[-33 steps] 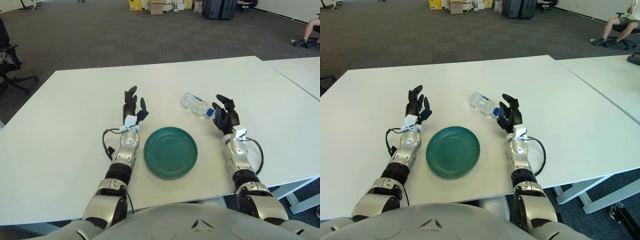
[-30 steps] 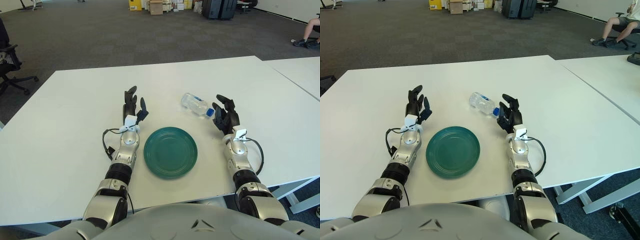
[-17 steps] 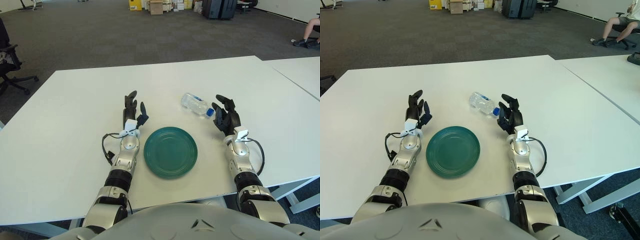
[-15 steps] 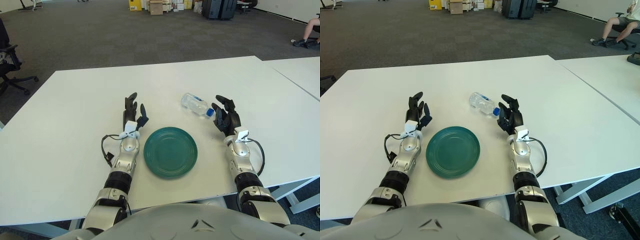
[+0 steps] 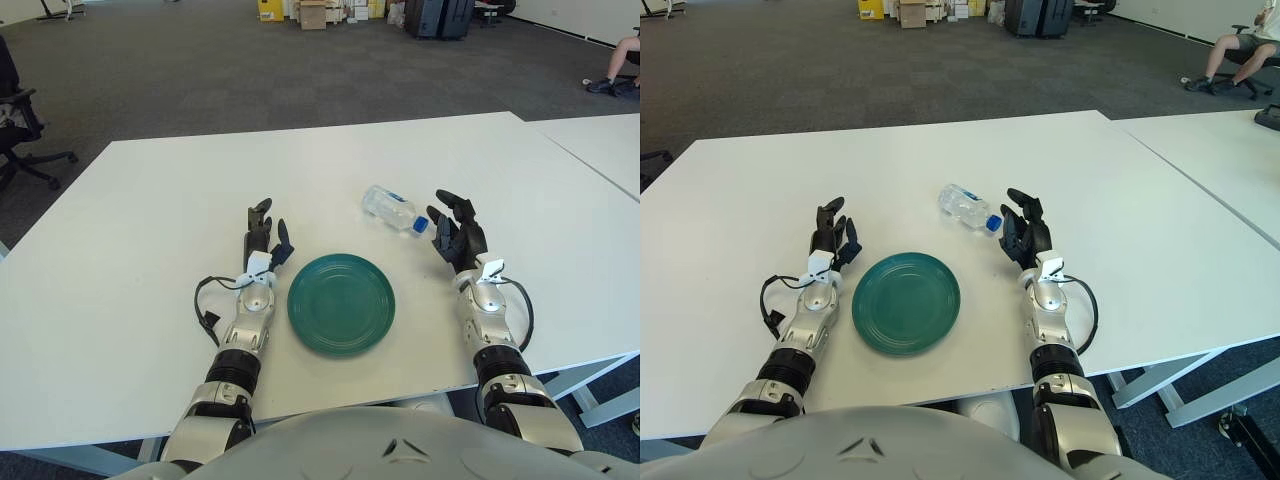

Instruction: Put the bottle into the plate.

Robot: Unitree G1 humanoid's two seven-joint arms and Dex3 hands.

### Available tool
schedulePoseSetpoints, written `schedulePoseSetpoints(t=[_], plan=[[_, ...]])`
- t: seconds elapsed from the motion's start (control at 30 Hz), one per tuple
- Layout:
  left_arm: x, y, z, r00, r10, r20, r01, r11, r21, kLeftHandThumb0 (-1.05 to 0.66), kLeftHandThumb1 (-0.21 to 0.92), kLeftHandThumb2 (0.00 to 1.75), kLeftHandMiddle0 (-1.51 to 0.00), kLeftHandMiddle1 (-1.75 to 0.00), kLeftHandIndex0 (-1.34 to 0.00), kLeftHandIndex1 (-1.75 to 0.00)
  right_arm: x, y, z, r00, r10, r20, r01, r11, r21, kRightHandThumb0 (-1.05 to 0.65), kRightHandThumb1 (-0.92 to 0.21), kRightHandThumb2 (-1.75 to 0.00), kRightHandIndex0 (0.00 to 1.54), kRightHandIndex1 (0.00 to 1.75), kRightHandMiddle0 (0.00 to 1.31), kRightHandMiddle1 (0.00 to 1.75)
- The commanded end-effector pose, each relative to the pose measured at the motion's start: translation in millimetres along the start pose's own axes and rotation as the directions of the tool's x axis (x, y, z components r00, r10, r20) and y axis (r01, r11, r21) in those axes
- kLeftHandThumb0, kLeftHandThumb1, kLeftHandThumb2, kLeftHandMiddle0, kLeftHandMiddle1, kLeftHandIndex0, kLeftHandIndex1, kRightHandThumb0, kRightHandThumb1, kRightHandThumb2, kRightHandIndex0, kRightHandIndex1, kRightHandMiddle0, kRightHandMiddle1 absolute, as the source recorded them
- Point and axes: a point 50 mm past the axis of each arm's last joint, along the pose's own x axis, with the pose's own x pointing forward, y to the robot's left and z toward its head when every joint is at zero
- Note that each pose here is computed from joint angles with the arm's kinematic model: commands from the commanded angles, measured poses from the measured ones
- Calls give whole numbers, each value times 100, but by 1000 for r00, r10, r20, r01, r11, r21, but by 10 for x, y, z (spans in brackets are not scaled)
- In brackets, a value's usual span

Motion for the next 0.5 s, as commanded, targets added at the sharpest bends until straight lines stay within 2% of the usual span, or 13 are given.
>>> schedulePoseSetpoints(t=[0.0,0.47], plan=[[-31,58,-22,1000,17,7,-17,1000,3,-79,92,91,-42,-1,0,-81,17,-69,43,1000,-3,8,3,1000,0,-64,-92,-74,35,15,0,77],[-102,153,-153,1000,-31,-5,31,998,61,-82,92,88,-42,-1,0,-84,9,-112,108,1000,9,26,-8,1000,-19,-65,-92,-77,36,15,0,78]])
